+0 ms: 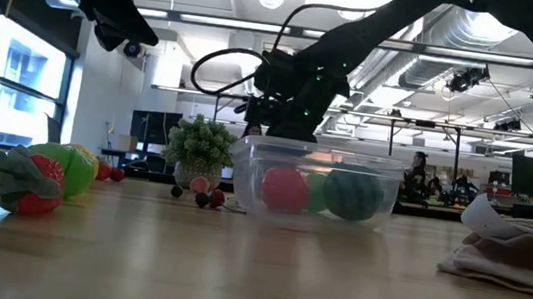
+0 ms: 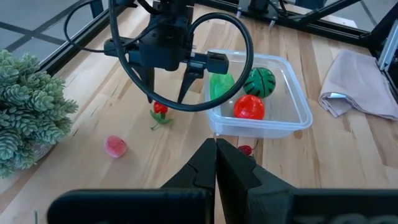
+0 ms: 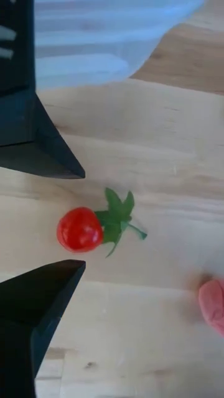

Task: Pick and placing Produce into tupperware
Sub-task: Put the red cherry into the transparent bin

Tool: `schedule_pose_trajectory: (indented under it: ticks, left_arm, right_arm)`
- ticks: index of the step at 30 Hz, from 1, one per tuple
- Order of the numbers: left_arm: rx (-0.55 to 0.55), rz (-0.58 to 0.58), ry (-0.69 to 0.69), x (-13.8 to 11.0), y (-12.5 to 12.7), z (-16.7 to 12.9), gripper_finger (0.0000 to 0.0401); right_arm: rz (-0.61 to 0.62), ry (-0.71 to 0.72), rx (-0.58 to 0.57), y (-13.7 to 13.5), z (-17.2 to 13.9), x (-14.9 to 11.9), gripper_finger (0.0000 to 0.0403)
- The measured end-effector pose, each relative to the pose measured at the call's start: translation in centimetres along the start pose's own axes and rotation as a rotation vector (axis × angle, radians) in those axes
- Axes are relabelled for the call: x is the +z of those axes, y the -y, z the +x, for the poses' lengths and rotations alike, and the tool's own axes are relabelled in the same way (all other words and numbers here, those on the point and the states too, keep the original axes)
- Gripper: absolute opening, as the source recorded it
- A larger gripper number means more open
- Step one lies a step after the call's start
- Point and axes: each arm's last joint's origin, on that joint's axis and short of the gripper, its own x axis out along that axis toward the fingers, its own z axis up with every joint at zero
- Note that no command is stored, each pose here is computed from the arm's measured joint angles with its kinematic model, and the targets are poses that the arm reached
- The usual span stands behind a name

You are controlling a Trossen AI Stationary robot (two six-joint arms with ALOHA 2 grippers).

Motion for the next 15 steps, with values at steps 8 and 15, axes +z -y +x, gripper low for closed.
schedule_pose_trajectory:
  ticks: [8,15]
  left_arm:
    - [0.000,0.000,0.000,0.0,0.0,0.0,0.0001]
    - [0.001,0.000,0.000,0.0,0.0,0.0,0.0001]
  right_arm:
    - [0.008,0.008,0.023,0.1,-0.7,0.6,0.0218]
    - [0.011,-0.011,-0.013,0.3,-1.4,1.2,0.0218]
